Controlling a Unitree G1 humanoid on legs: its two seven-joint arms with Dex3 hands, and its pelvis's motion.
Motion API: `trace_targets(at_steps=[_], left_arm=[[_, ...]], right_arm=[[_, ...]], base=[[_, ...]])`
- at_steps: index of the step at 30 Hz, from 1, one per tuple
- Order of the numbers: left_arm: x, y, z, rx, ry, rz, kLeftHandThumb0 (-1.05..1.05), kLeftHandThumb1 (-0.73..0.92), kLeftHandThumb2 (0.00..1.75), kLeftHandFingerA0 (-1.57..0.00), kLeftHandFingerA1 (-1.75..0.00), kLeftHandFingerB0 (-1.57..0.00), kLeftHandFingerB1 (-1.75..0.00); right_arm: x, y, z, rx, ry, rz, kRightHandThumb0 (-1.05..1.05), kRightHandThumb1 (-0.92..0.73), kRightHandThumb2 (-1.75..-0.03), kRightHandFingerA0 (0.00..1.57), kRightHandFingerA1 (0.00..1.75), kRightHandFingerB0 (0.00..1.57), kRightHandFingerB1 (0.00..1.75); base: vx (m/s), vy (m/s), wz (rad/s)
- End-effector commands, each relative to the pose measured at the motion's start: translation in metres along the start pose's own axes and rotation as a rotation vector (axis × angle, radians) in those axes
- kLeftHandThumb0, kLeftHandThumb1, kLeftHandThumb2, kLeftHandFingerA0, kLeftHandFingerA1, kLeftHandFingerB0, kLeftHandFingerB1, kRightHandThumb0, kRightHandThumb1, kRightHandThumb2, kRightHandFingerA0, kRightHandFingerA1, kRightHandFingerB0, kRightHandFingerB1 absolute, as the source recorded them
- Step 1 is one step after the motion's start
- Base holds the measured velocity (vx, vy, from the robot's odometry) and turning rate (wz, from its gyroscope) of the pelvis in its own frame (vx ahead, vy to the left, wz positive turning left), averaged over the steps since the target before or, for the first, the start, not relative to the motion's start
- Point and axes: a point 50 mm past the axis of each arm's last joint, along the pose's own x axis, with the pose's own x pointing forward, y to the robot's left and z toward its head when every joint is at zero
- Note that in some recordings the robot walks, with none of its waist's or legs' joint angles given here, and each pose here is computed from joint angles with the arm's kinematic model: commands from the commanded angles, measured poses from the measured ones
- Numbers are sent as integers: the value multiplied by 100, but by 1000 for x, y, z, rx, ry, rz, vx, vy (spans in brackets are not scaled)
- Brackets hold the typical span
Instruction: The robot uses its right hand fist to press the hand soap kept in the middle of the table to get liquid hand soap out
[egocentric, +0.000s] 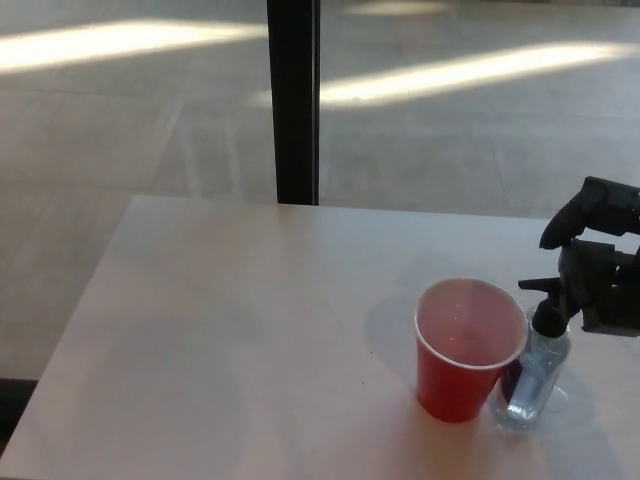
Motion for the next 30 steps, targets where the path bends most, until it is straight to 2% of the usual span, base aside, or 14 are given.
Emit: trace_targets(at_steps=[1,2,3,5,6,10,14,15,17,19,22,25,26,30], left_arm=[[0,6,4,-14,-18,15,-51,63,59,-79,-76,-65,-58],[0,7,4,-11,-22,11,-52,63,59,-76,-73,-67,-61],[0,6,5,-18,-28,13,-52,63,59,-79,-78,-68,-61],[1,6,7,-12,-30,18,-52,63,59,-78,-75,-69,-59],[1,5,8,-13,-25,27,-53,62,59,-79,-73,-67,-57],[2,5,11,-11,-32,26,-53,62,59,-76,-70,-67,-60],[2,5,13,-13,-43,11,-52,64,59,-72,-68,-60,-55],[2,5,14,-12,-45,11,-52,64,59,-72,-68,-58,-55],[2,6,16,-14,-45,21,-51,63,59,-73,-69,-61,-56],[2,7,17,-19,-51,25,-51,63,59,-72,-69,-66,-57],[2,7,17,-15,-52,27,-50,64,59,-73,-68,-60,-56],[3,6,19,-18,-53,26,-51,64,59,-74,-71,-62,-57],[3,6,19,-15,-52,27,-51,63,59,-75,-68,-66,-57],[3,6,17,-9,-43,28,-50,64,59,-74,-65,-63,-56]], right_arm=[[-31,14,-73,2,400,32,-21,-46,-131,100,175,85,161],[-33,13,-74,-18,404,44,-20,-48,-129,97,175,80,165],[-34,12,-75,-28,413,42,-19,-48,-130,97,175,80,165],[-36,10,-76,-31,418,43,-18,-48,-131,98,175,81,164],[-38,8,-80,-40,421,49,-15,-48,-134,103,175,83,155],[-39,5,-81,-49,449,35,-14,-51,-131,100,175,83,155],[-44,6,-91,-47,533,9,-15,-47,-134,101,175,84,154],[-46,6,-94,-43,546,11,-21,-45,-135,102,175,83,158],[-52,8,-103,-47,564,31,-17,-45,-136,106,175,83,153],[-58,8,-110,-52,580,39,-24,-40,-138,102,175,82,163],[-62,8,-114,-45,609,37,-23,-48,-128,103,175,84,163],[-63,10,-118,23,596,29,-23,-50,-125,100,175,80,165],[-63,11,-118,25,605,22,-24,-54,-122,98,175,77,159],[-68,17,-124,42,624,19,-23,-47,-130,102,175,80,160]], base=[[0,0,0],[0,0,0],[0,0,0],[0,0,0],[0,0,0],[0,0,0],[0,0,0],[0,0,0],[0,0,0],[0,0,0],[0,0,0],[0,0,0],[0,0,0],[0,0,0]])
